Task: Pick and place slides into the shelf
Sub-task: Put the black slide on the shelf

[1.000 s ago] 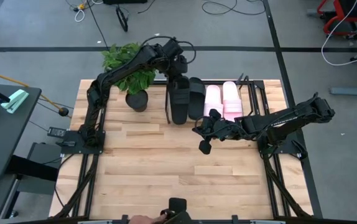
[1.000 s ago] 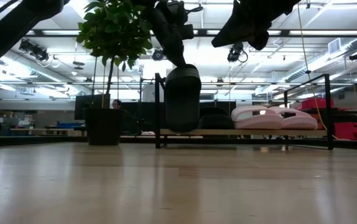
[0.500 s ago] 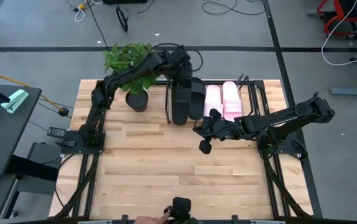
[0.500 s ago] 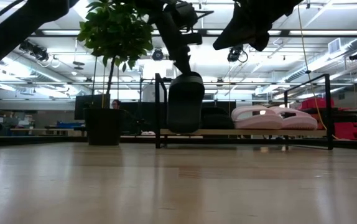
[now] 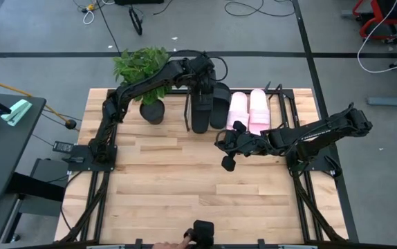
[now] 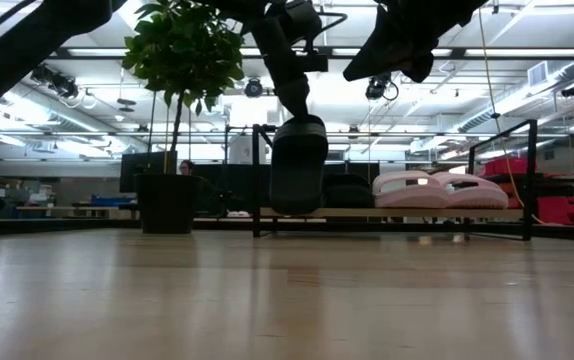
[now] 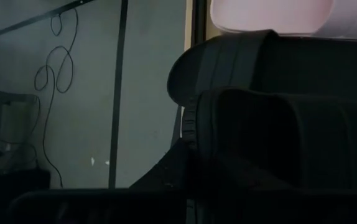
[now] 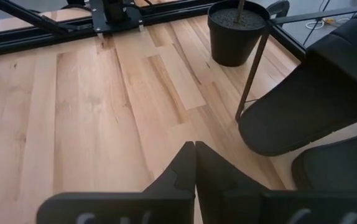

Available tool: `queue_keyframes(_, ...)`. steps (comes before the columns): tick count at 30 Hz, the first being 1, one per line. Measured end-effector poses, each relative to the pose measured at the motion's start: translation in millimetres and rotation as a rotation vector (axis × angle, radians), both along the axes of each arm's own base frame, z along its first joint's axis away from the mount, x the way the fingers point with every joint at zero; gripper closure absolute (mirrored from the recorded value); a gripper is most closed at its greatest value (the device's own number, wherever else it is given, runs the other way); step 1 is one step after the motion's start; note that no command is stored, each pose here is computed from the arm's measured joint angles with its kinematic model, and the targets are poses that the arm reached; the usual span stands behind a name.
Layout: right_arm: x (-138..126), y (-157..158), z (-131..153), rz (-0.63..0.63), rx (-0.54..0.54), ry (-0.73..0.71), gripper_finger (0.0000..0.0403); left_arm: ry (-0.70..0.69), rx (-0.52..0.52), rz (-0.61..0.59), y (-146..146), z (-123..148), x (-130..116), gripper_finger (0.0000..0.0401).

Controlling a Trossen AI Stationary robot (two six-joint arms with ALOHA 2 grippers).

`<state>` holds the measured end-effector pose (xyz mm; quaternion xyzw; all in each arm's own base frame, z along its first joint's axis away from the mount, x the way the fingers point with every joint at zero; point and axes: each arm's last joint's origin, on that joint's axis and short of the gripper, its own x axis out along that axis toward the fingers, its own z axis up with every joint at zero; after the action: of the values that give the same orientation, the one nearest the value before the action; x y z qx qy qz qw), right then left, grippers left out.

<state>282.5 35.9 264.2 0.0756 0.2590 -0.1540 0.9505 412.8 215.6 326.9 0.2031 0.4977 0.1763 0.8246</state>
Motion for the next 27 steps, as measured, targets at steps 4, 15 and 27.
queue_keyframes(4, 0.0, 0.0, 0.0, 0.000, 0.000, 0.000, 0.0394, -0.001, -0.006, 0.007, 0.3, -0.2, -0.5, 0.0343)
queue_keyframes(15, 0.0, 0.1, 0.1, 0.000, 0.000, -0.001, 0.0394, -0.022, -0.027, 0.023, 0.9, -0.2, -0.5, 0.0293)
queue_keyframes(27, 0.1, 0.1, 0.1, 0.001, 0.001, -0.002, 0.0394, -0.063, -0.026, 0.036, 1.9, 1.8, 1.6, 0.0206)
